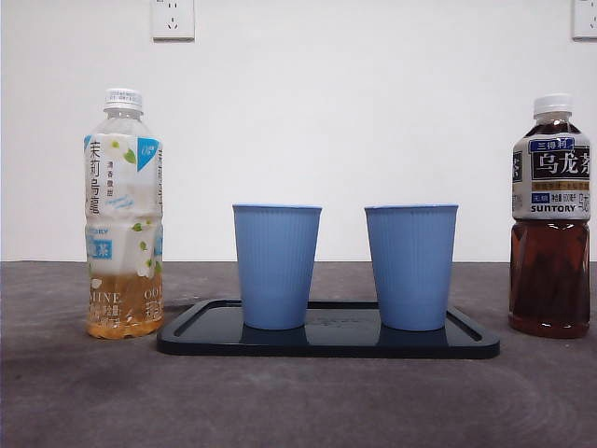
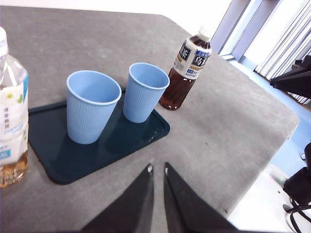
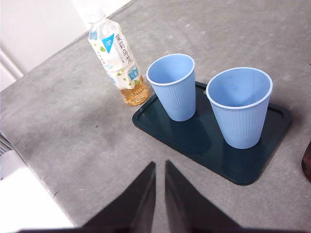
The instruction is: Pour the drink into the cup
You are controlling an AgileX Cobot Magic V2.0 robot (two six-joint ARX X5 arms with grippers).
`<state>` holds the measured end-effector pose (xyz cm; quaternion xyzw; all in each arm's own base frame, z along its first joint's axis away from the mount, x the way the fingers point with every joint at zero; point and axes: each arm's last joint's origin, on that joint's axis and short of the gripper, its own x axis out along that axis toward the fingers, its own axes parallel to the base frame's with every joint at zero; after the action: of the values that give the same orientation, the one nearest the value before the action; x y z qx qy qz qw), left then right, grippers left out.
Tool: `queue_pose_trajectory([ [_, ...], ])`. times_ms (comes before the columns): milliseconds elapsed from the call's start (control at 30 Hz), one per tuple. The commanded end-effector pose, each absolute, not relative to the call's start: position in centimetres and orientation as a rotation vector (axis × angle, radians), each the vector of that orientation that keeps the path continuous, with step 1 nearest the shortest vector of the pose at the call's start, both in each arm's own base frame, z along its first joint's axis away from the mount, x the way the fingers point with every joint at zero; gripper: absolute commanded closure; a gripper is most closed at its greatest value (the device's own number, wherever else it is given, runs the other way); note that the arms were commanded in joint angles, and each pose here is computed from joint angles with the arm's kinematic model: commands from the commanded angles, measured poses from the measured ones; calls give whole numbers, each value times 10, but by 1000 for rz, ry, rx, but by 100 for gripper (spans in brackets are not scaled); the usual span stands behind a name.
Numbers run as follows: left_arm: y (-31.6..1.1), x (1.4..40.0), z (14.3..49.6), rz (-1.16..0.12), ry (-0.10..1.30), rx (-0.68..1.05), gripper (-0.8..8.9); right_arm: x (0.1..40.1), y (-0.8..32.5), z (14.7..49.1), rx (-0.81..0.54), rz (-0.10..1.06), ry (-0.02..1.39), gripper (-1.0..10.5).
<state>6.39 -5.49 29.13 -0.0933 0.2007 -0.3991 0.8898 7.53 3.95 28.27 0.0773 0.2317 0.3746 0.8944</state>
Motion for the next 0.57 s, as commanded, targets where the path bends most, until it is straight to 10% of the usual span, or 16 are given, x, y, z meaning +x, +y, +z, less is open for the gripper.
queue_pose_trajectory([
  [33,-55,63,297,-845,381,-183,785,75,40,287,149,786,456,923],
  [333,-54,63,298,-830,376,-185,785,75,40,287,149,786,455,923],
  [567,-34,74,286,-566,332,-229,785,75,40,287,149,786,455,923],
])
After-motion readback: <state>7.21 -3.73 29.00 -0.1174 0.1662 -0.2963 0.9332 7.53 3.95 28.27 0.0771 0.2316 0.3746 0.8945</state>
